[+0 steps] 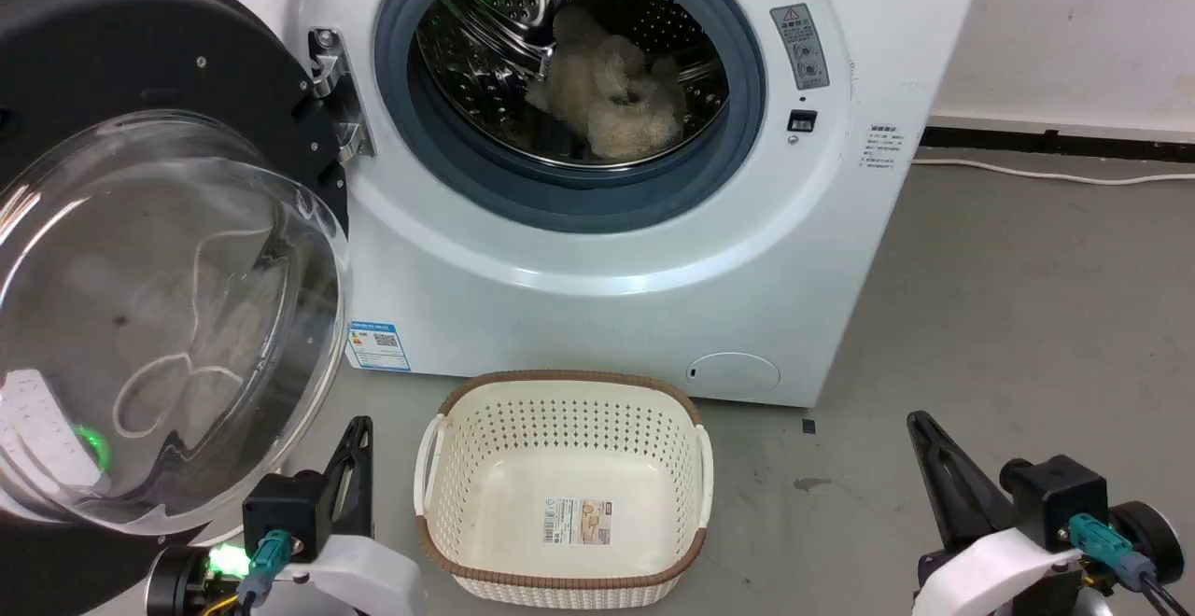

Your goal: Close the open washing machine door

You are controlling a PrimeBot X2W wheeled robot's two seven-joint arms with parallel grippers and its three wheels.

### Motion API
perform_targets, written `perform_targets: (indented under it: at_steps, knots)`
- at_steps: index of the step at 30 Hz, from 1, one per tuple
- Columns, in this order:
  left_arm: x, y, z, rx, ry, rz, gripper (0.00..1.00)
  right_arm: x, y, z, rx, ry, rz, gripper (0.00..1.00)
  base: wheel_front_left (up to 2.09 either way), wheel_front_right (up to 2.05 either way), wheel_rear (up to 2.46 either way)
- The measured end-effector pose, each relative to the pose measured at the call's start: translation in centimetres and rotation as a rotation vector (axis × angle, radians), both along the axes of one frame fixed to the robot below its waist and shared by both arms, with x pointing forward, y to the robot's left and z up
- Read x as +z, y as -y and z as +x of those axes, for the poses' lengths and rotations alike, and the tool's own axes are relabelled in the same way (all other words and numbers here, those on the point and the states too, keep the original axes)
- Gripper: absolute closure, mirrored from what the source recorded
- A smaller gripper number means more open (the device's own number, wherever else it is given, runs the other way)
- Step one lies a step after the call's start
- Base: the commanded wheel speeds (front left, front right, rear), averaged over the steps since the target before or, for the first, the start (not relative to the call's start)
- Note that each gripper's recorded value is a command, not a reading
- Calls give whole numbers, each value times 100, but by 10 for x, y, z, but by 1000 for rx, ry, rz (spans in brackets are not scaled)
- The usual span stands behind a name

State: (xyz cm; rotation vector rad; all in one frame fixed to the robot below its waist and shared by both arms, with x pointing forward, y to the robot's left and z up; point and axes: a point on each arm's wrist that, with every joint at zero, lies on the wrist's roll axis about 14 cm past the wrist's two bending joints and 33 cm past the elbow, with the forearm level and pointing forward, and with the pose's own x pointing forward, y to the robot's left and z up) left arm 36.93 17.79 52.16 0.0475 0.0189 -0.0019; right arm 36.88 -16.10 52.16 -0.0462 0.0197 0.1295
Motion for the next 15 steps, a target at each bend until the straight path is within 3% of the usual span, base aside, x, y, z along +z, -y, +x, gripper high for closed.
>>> perform_targets:
  at_steps: [15]
  knots:
    - [0, 0, 0, -1, 0, 0, 100, 0, 0, 0, -1, 0, 0, 100, 0, 0, 0]
